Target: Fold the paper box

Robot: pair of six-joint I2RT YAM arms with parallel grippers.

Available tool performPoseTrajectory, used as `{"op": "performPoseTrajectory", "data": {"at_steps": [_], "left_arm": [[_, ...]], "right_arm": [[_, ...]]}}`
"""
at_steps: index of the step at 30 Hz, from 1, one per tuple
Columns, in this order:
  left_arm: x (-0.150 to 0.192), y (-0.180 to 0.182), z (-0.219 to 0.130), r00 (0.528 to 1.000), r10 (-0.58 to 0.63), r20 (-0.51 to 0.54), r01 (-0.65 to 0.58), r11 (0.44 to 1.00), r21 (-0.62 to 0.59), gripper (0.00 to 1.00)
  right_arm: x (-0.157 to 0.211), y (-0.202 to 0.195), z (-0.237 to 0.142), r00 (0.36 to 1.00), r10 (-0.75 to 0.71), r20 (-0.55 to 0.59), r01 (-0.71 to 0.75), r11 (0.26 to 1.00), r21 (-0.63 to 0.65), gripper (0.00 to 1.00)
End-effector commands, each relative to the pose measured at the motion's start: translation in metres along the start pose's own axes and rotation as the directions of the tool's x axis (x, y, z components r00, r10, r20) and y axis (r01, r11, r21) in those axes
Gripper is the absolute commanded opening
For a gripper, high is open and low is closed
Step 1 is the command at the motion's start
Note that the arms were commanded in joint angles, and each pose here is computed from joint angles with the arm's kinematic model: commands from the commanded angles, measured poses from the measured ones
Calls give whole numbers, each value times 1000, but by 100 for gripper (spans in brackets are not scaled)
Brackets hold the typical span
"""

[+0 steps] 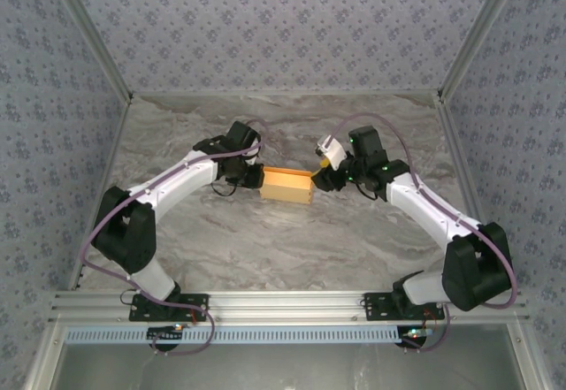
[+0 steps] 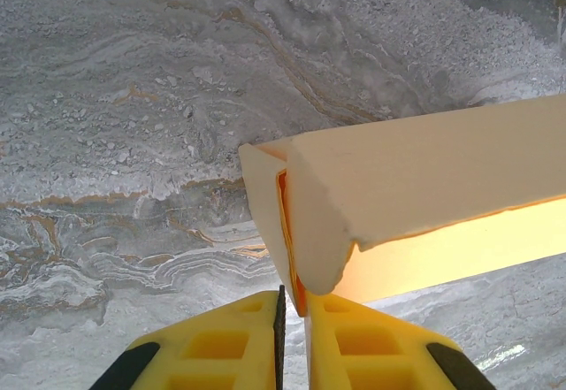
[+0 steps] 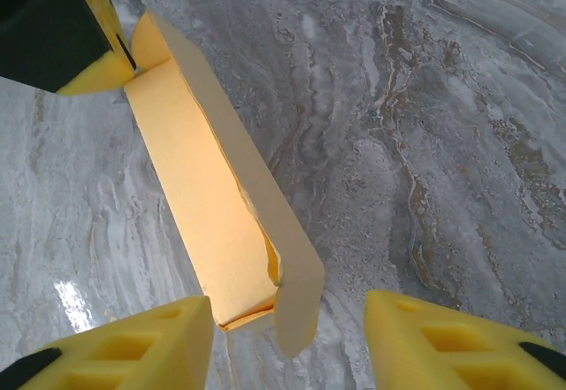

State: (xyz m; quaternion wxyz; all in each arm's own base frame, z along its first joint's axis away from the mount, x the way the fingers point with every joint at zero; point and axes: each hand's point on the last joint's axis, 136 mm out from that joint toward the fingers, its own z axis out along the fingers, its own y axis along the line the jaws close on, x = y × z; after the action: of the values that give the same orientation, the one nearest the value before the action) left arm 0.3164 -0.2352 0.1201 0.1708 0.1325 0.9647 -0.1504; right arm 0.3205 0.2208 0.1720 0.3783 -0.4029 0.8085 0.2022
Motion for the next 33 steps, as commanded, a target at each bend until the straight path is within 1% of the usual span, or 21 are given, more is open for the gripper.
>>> {"op": "performPoseTrajectory", "data": {"at_steps": [1,6,13,19,22,26,32,33], "left_arm": [[-2,-2,-2,1000,-2,-13,2,1000,-8,14],[0,-1,-2,1000,-5,-23,5,1000,-13,14],[-2,-3,-2,1000,-11,-20,11,1000,-9,14],[-1,-3,-1,999,-18,-27,18,1000,-8,14],[-1,-2,-1,999,-23,-29,23,1000,-10,14],[0,-3,-1,999,-30,-29,30,1000,-9,14],[-2,-3,-1,999,-47,-27,47,999,-7,14],[-2,-3,0,998,-51,-27,51,999,-9,14]], "right_arm": [[7,2,5,996,87,-17,-87,995,42,47],[18,-3,8,993,114,-44,-109,989,103,48],[22,-7,16,989,134,-63,-126,985,120,47],[11,-5,25,983,174,-51,-167,978,122,33],[7,-1,26,979,201,-34,-196,974,115,28],[4,-1,27,971,237,-29,-231,963,135,18],[-2,5,31,954,297,-44,-286,943,169,10],[-3,6,31,948,315,-39,-303,935,186,10]]}}
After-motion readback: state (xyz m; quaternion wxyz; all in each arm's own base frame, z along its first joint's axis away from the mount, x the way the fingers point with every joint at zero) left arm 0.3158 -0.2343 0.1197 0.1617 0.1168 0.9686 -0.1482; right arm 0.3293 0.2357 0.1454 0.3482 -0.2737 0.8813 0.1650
